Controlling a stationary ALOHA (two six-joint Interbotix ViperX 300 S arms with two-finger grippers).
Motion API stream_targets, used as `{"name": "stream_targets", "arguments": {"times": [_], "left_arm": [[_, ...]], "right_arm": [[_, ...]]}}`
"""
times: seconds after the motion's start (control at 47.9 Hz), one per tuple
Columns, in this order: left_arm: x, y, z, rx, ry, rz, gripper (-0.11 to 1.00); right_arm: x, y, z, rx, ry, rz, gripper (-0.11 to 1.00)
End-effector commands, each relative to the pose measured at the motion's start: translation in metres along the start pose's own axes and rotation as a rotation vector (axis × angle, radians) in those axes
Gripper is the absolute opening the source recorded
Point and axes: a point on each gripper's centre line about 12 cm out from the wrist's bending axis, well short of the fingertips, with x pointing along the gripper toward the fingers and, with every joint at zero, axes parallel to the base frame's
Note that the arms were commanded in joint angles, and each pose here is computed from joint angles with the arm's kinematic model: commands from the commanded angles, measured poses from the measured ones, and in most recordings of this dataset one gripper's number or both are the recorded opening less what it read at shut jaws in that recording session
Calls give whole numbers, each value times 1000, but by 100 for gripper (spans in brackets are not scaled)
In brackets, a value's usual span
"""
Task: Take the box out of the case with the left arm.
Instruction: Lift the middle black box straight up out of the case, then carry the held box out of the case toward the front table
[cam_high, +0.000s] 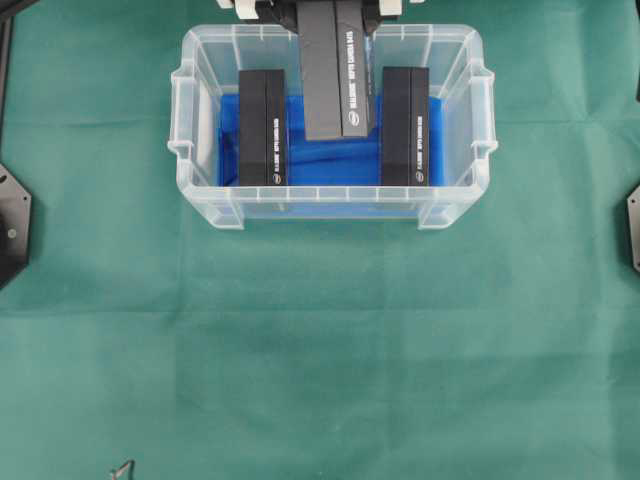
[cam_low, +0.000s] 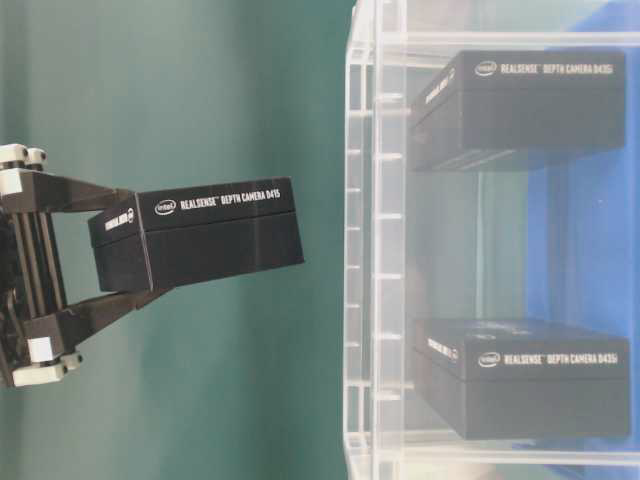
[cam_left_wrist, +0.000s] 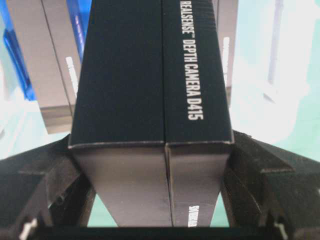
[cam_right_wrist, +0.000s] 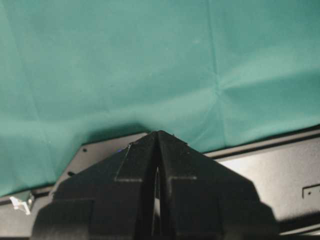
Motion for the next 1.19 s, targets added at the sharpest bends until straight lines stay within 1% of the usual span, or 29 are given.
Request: {"name": "stream_targets", "arguments": {"times": [0.0, 0.188, 0.418, 0.606, 0.919, 1.045, 1.17], "left_arm": [[-20, -1, -7, 9, -16, -50, 63], [-22, -7, -28, 11, -5, -57, 62], [-23, -15, -69, 14, 22, -62, 63], [-24, -18, -104, 15, 43, -47, 63], [-26, -20, -162, -14, 78, -41, 63], [-27, -20, -177, -25, 88, -40, 63], [-28, -19, -185, -21, 93, -40, 62]], "right_arm": [[-5, -1, 2, 6, -20, 2, 0], [-5, -1, 3, 6, -21, 2, 0], [-5, -1, 3, 6, -21, 2, 0], [-5, -1, 3, 4, -21, 2, 0], [-5, -1, 3, 4, -21, 3, 0], [-5, -1, 3, 6, -21, 3, 0], [-5, -1, 3, 4, -21, 3, 0]]}}
